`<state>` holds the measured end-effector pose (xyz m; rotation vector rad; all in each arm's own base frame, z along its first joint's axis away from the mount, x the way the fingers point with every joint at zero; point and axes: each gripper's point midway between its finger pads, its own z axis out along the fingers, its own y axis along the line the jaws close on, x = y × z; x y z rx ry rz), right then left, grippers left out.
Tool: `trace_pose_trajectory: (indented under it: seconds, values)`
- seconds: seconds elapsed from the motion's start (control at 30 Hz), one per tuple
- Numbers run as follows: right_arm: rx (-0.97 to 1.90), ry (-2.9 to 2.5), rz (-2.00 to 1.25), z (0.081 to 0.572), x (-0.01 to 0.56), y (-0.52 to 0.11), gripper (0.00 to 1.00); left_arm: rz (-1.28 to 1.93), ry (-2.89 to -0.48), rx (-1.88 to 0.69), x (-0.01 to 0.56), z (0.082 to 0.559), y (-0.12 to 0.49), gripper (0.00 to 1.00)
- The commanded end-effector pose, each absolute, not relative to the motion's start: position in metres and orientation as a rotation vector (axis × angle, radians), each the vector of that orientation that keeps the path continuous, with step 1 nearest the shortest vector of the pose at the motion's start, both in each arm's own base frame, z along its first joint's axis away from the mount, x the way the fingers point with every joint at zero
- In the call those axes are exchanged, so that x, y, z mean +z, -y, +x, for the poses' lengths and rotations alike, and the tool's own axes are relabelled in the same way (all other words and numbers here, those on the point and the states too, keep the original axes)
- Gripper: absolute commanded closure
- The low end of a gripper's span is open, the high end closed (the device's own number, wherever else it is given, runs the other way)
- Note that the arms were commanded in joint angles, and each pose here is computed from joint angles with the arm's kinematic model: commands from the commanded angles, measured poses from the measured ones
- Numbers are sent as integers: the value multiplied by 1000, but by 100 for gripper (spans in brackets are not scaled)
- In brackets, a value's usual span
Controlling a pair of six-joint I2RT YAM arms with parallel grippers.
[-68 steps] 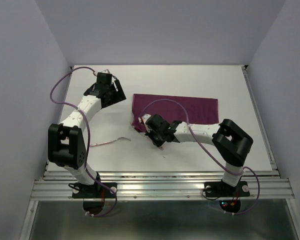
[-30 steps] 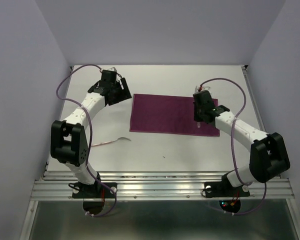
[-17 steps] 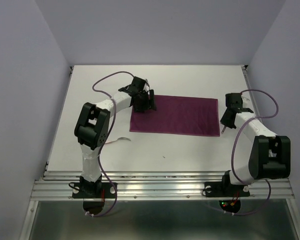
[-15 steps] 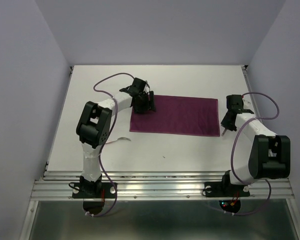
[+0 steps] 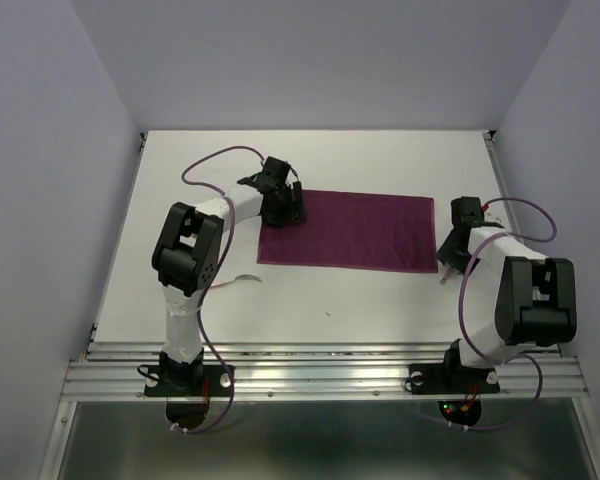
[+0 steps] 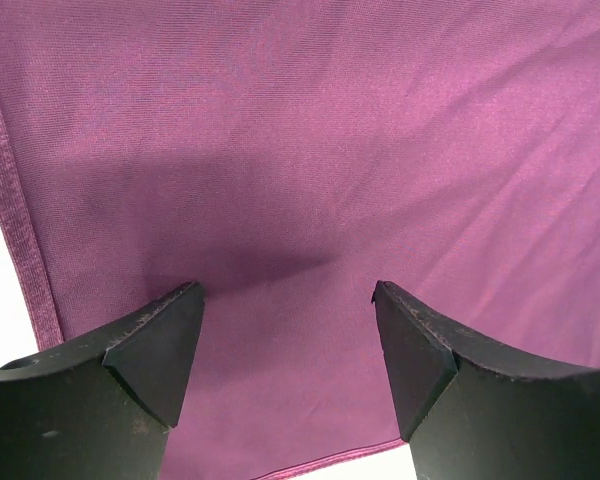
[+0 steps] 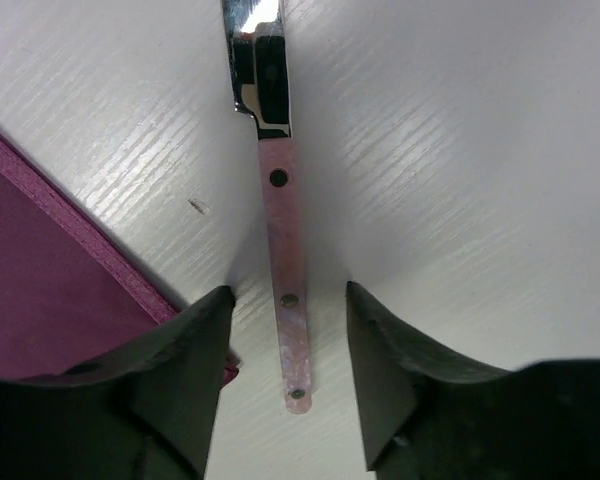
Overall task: Fold the napkin into a case and place the utensils inside
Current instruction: Move the knife to the corner of the board, then pick up the rectangle-folded napkin from the center of the board.
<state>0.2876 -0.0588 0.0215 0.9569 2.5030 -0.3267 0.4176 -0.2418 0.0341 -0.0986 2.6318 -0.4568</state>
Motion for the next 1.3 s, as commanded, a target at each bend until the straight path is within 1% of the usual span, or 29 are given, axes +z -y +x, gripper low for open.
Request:
trace_pose_trajectory:
  seconds: [0.0,0.1,0.23,0.27,0.4,0.47,0.5,0.57,0.6,0.7,0.73,0.8,0.83,0.9,0.97,1.1,1.13,1.27]
  values:
    - [-232,-2421,922,304,48,55,37,-140,-2698,-330,21,398,214,19]
    - [-130,-2393,851,316,69,45,34,-130,-2669,-346,32,401,215,20]
    - [-37,-2333,803,330,99,37,33,-109,-2575,-415,73,414,224,19]
    - [-2,-2331,763,334,104,27,33,-105,-2565,-424,80,415,225,19]
    - [89,-2344,673,351,107,4,34,-89,-2492,-450,115,430,231,19]
    - [117,-2364,634,357,103,-4,40,-82,-2478,-442,121,435,231,19]
    - [134,-2364,619,365,100,-7,48,-84,-2473,-436,123,439,230,19]
    - [163,-2364,600,374,100,-11,58,-87,-2474,-438,122,444,231,19]
    - [192,-2361,585,386,102,-15,68,-89,-2473,-447,120,450,234,19]
    - [314,-2353,502,409,110,-45,76,-69,-2443,-540,131,465,252,20]
    - [339,-2353,448,423,114,-66,78,-61,-2459,-560,123,467,260,20]
    - [357,-2356,396,437,117,-86,78,-54,-2419,-619,137,479,274,20]
    - [368,-2360,389,443,115,-94,78,-57,-2424,-623,130,484,278,20]
    - [361,-2373,423,460,104,-95,78,-72,-2403,-620,135,498,279,21]
    - [334,-2380,454,470,94,-93,78,-91,-2424,-595,120,506,276,21]
    - [333,-2397,451,501,76,-98,78,-130,-2400,-586,111,530,267,21]
    - [325,-2394,458,506,74,-97,78,-137,-2417,-569,98,534,265,21]
    - [270,-2388,492,522,63,-88,78,-147,-2449,-542,83,540,260,22]
